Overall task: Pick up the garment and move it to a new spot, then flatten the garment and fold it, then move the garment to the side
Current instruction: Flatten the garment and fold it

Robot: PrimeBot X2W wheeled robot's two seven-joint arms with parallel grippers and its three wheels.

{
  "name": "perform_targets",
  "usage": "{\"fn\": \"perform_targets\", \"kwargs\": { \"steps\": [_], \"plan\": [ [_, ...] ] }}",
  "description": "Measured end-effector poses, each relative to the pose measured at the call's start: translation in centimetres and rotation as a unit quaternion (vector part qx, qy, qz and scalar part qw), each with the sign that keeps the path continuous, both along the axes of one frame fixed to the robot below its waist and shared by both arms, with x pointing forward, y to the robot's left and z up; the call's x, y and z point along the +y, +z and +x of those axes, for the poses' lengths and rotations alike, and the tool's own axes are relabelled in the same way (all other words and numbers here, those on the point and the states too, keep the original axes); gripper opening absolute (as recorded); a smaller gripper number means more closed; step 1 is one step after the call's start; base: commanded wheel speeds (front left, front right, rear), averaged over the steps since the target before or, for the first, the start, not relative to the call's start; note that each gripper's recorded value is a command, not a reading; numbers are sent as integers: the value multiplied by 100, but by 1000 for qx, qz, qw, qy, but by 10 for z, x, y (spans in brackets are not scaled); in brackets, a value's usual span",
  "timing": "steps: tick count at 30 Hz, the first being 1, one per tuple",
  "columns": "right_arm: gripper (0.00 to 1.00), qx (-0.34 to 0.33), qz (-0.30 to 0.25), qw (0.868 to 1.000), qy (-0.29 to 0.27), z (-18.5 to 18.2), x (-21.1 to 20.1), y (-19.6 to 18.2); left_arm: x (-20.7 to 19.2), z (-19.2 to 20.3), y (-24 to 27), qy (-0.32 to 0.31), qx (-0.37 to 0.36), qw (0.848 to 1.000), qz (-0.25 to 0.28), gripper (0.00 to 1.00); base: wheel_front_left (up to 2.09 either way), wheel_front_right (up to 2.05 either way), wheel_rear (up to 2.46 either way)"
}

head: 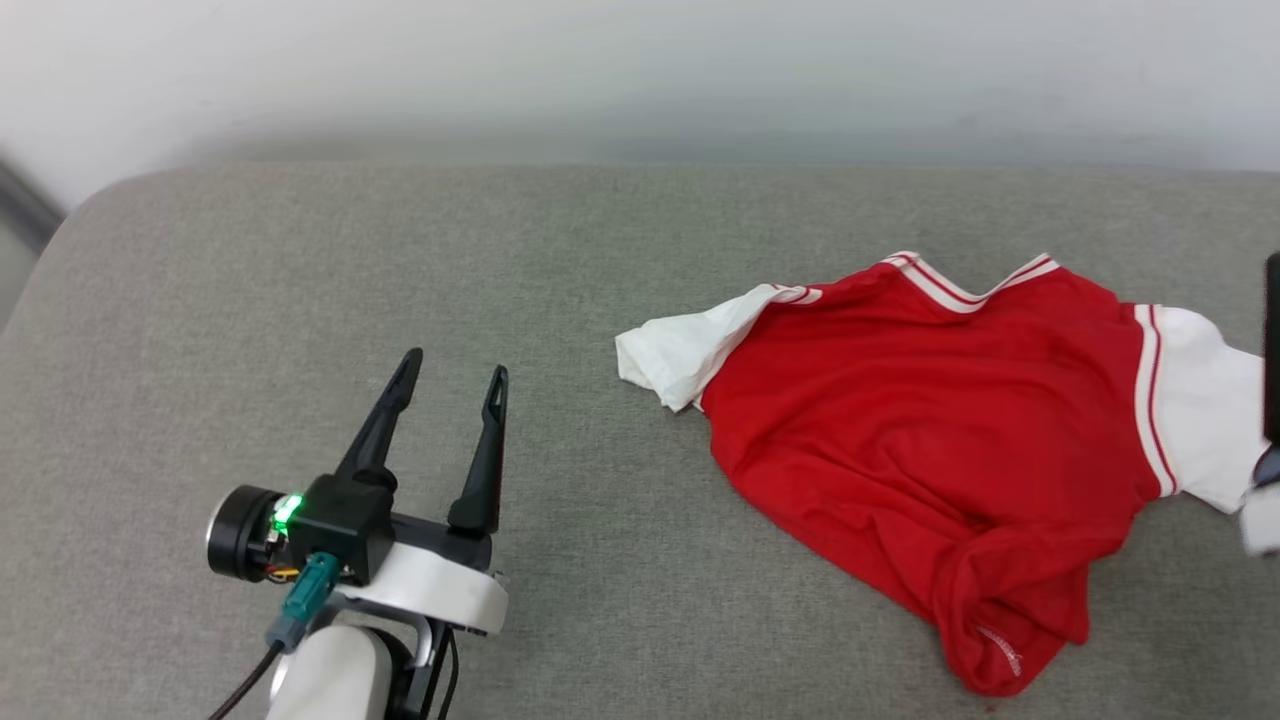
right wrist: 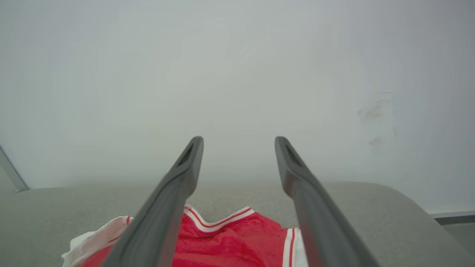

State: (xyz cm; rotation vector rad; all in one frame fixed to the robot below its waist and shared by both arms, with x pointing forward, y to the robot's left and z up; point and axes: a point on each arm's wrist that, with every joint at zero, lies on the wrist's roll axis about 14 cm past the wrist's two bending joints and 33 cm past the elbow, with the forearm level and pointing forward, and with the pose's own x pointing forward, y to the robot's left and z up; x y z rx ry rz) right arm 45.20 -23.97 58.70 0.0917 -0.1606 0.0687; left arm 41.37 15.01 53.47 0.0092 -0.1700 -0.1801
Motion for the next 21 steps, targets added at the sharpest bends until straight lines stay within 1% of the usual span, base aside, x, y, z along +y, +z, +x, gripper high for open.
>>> {"fn": "perform_targets", "kwargs": {
  "steps": [3, 6, 10, 14, 16, 18, 21],
  "plan": [
    [100, -31, 39, 999, 1, -27, 9, 3, -11, -4, 1, -17, -1, 1000, -3, 100, 0, 0, 0],
    [100, -43, 58, 997, -13, -46, 9, -2, -23, -5, -2, -36, 4, 999, -12, 100, 0, 0, 0],
    [100, -40, 70, 997, -19, -57, 12, -8, -44, -5, -9, -69, 16, 997, -17, 100, 0, 0, 0],
    [100, -29, 65, 997, -32, -58, 4, -13, -78, 7, -8, -126, 37, 991, -2, 100, 0, 0, 0],
    [100, -25, 59, 997, -40, -57, -1, -16, -101, 12, -13, -164, 70, 984, 9, 100, 0, 0, 0],
    [100, -17, 57, 997, -47, -55, -5, -20, -124, 16, -22, -201, 115, 972, 28, 100, 0, 0, 0],
    [100, -6, 59, 997, -54, -52, -10, -27, -162, 8, -39, -274, 181, 942, 73, 100, 0, 0, 0]
  ]
}}
